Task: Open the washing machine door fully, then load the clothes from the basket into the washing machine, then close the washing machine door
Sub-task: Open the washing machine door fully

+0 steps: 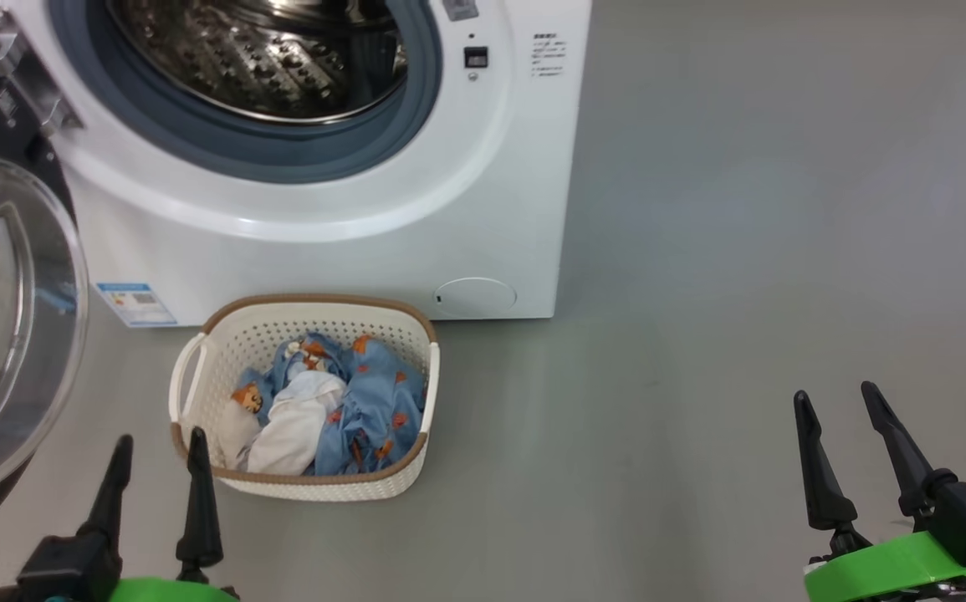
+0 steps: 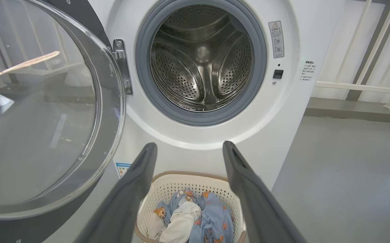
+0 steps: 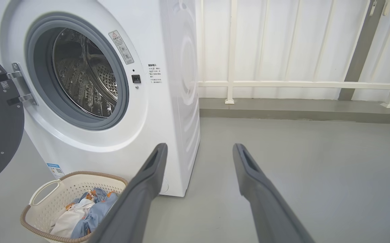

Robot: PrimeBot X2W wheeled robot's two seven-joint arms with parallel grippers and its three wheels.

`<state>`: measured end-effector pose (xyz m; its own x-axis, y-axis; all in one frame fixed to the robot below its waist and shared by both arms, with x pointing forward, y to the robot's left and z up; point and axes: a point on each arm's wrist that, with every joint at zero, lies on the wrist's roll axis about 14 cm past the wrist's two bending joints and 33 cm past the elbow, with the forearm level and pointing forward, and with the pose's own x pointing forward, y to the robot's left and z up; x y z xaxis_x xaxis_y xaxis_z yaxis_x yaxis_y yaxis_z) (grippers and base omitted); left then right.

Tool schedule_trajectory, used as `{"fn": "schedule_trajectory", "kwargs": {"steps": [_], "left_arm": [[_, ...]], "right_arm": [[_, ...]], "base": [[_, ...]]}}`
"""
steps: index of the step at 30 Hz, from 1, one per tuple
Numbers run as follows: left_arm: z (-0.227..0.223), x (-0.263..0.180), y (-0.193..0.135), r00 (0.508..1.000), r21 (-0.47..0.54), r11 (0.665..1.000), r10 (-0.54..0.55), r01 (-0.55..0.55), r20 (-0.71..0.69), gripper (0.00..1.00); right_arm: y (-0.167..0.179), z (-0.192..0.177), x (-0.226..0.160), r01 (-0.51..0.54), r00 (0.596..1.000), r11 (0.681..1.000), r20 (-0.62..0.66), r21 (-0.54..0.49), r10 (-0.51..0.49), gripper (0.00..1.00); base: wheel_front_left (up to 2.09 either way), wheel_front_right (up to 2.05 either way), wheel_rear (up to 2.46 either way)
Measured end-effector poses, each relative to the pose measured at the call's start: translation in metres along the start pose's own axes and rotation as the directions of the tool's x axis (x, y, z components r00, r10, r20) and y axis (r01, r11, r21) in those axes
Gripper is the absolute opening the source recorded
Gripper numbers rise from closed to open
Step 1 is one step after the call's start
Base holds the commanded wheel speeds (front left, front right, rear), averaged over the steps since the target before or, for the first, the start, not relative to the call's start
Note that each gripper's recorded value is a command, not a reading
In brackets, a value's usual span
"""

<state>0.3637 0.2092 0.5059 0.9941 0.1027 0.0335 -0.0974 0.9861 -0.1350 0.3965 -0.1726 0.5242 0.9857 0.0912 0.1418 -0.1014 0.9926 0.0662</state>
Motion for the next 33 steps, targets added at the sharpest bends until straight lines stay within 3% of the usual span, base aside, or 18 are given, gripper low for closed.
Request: {"fn": "schedule_trajectory", "kwargs": {"steps": [13,33], "left_arm": [[-0.009,-0.006,-0.025,0.995,-0.009,0.997,-0.081,0.081,-0.060,1.00],[-0.015,-0.017,-0.024,0.992,-0.014,0.997,-0.083,0.082,-0.091,1.00]], "right_arm": [[-0.013,0.016,-0.027,0.053,0.998,0.999,0.033,-0.010,-0.052,1.00],[-0.011,0.020,-0.041,0.058,0.998,0.998,0.034,-0.004,-0.058,1.00]], "base": [[0.00,0.00,0.00],[0.00,0.00,0.00]]}}
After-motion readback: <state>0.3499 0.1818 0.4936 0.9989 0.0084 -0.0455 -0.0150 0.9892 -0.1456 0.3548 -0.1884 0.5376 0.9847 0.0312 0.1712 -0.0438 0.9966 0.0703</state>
